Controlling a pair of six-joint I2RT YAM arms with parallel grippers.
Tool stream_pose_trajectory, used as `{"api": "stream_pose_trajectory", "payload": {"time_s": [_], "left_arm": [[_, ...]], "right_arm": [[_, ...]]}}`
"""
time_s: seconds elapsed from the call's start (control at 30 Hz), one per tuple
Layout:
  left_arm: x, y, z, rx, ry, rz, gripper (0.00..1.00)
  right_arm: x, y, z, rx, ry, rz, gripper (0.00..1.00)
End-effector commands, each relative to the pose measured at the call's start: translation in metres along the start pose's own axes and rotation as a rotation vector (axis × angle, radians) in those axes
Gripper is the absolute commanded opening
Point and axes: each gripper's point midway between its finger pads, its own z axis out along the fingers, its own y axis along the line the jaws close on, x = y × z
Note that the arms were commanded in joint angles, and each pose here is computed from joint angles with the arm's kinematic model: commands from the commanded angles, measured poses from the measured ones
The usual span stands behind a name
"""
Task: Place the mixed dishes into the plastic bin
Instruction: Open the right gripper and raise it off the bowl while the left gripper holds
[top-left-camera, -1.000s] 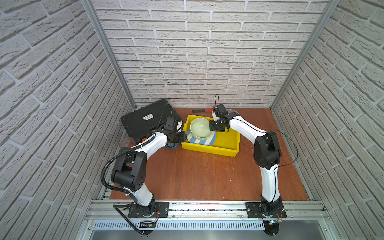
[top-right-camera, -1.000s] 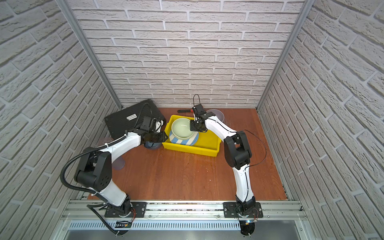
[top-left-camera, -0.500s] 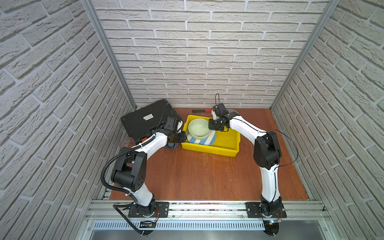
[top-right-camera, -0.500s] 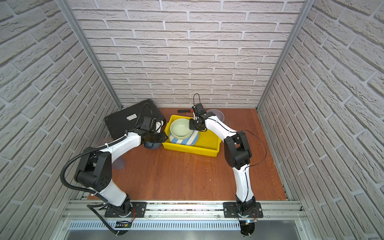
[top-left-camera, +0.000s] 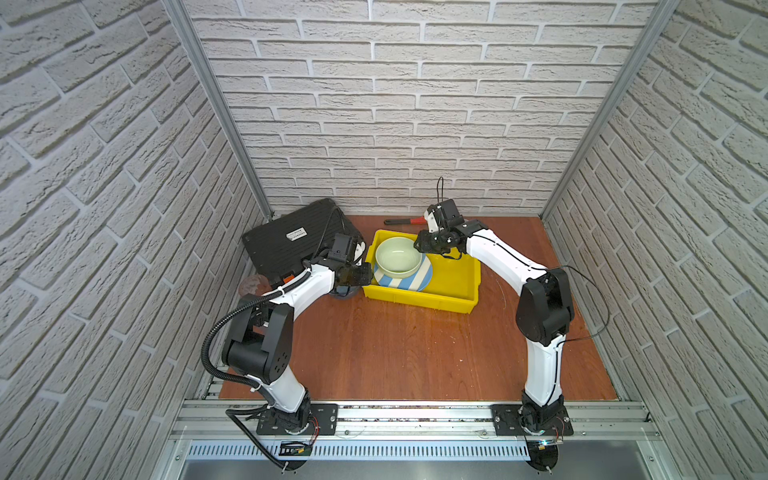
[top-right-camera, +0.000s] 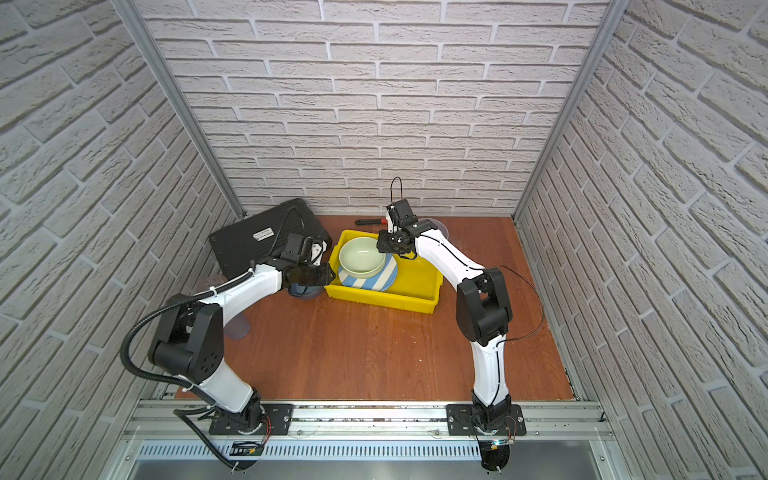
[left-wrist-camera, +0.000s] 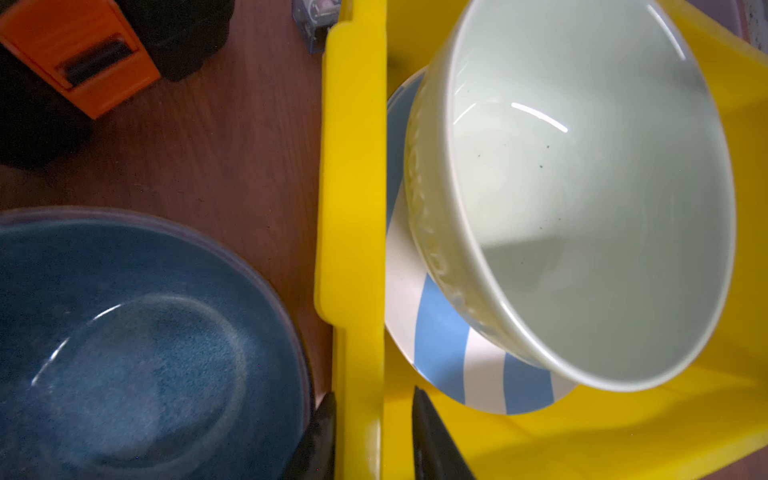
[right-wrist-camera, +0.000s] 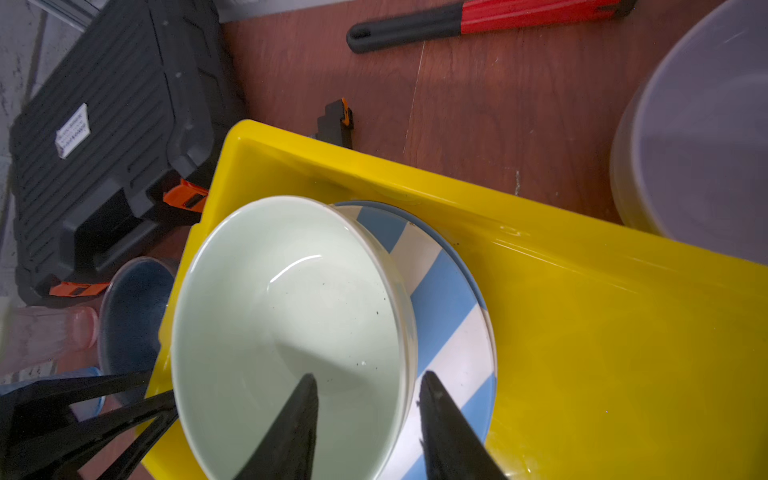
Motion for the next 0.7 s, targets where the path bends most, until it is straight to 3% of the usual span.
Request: {"api": "stream_pose_trajectory", "payload": {"time_s": [0.0, 0.17, 0.33, 0.43, 0.67], "left_arm": [[-0.008, -0.011, -0.012, 0.022, -0.027, 0.038, 0.30], [-0.009, -0.012, -0.012, 0.025, -0.024, 0.041, 0.27], [-0.008, -0.012, -0.011, 0.024, -0.019, 0.045, 0.25], [-0.007, -0.012, -0.012, 0.022, -0.013, 0.043, 0.24], [-0.004, -0.015, -0.017, 0.022, -0.003, 0.046, 0.22]], "right_arm": [[-0.015, 0.000, -0.058, 0.028, -0.101, -0.066, 0.51], [-0.001, -0.039, -0.102, 0.149, -0.136, -0.057, 0.53], [0.030, -0.085, -0.123, 0.271, -0.101, -0.032, 0.61], [0.054, -0.101, -0.121, 0.283, -0.055, -0.019, 0.67], [0.101, -0.122, -0.099, 0.295, 0.061, 0.030, 0.64]]}}
